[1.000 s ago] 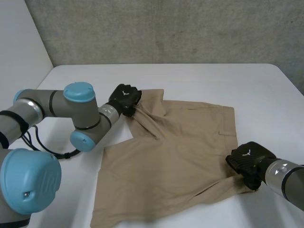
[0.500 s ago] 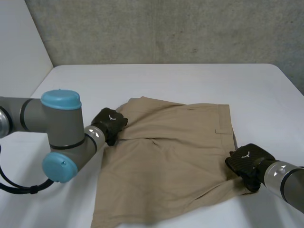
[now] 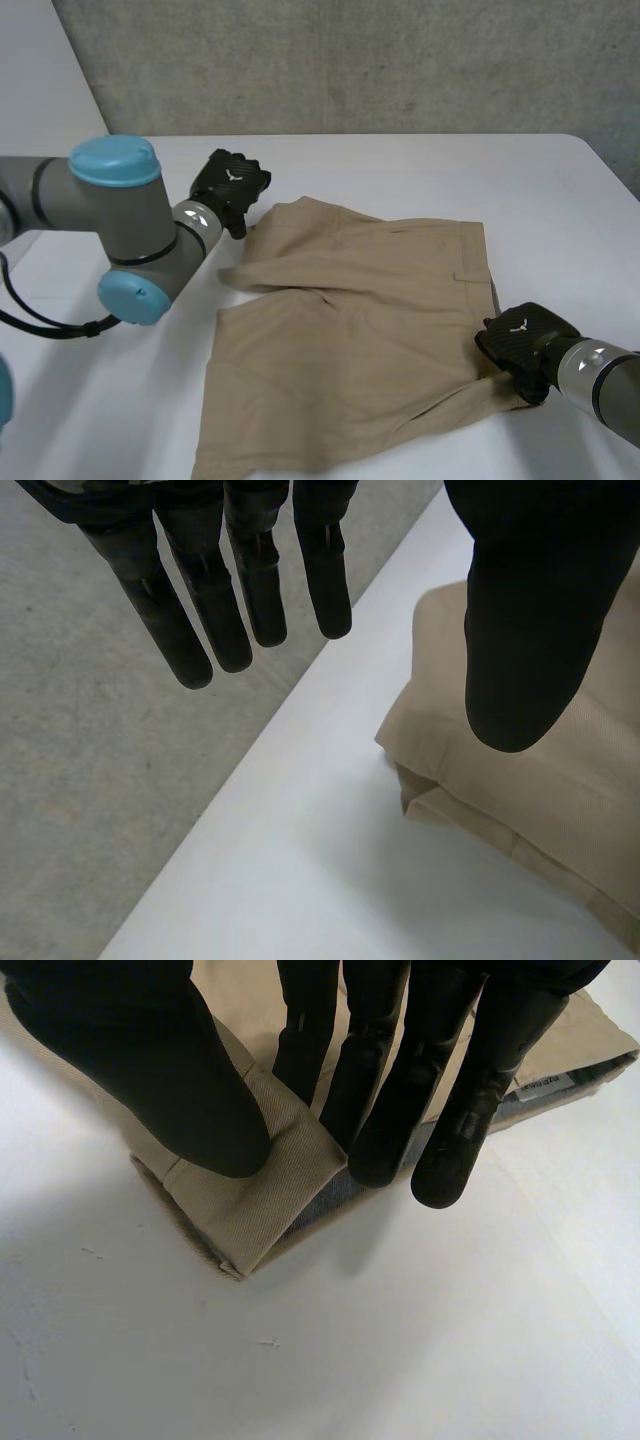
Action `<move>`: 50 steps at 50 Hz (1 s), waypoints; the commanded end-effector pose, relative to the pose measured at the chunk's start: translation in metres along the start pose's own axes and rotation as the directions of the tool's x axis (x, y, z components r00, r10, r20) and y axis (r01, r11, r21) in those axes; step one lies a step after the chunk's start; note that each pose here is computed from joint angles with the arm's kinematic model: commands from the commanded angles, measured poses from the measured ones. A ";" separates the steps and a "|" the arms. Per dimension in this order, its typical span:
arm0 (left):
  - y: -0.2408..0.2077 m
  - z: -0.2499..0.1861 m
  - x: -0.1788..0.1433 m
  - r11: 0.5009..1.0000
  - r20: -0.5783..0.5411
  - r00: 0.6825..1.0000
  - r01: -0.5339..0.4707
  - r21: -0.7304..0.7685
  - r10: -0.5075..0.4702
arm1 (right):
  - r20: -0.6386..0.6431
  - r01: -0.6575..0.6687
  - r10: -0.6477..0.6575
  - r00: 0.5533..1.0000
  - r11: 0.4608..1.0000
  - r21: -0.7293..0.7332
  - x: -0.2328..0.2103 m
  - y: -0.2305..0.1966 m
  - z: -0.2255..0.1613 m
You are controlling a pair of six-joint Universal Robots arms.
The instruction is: Fold the shorts.
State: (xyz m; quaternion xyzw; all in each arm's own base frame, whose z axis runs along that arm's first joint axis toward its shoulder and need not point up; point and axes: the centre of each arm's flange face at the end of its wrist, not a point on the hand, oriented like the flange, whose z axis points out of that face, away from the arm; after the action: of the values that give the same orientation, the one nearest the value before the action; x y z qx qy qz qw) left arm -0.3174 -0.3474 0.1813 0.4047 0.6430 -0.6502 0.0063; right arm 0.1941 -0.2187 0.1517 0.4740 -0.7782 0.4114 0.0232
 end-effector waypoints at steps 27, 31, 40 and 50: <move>0.059 0.052 0.015 0.956 -0.182 0.939 0.281 -0.085 -0.292 | -0.011 -0.003 0.003 1.000 1.000 0.011 0.001 -0.001 0.001; 0.062 0.054 0.013 0.959 -0.163 0.946 0.266 -0.098 -0.279 | -0.011 -0.003 0.003 1.000 1.000 0.011 0.001 -0.001 0.001; 0.081 0.060 -0.002 0.987 -0.046 0.996 0.071 -0.147 -0.079 | -0.011 -0.003 0.003 1.000 1.000 0.011 0.001 -0.001 0.001; 0.068 0.052 0.000 0.988 -0.034 0.999 0.014 -0.155 -0.019 | -0.010 -0.003 0.003 1.000 1.000 0.009 0.001 -0.001 0.001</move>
State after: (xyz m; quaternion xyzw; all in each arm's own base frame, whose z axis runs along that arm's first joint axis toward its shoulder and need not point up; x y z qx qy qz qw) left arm -0.3004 -0.4140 0.1054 0.4028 0.7009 -0.5881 0.0238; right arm 0.1947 -0.2204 0.1519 0.4710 -0.7763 0.4182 0.0241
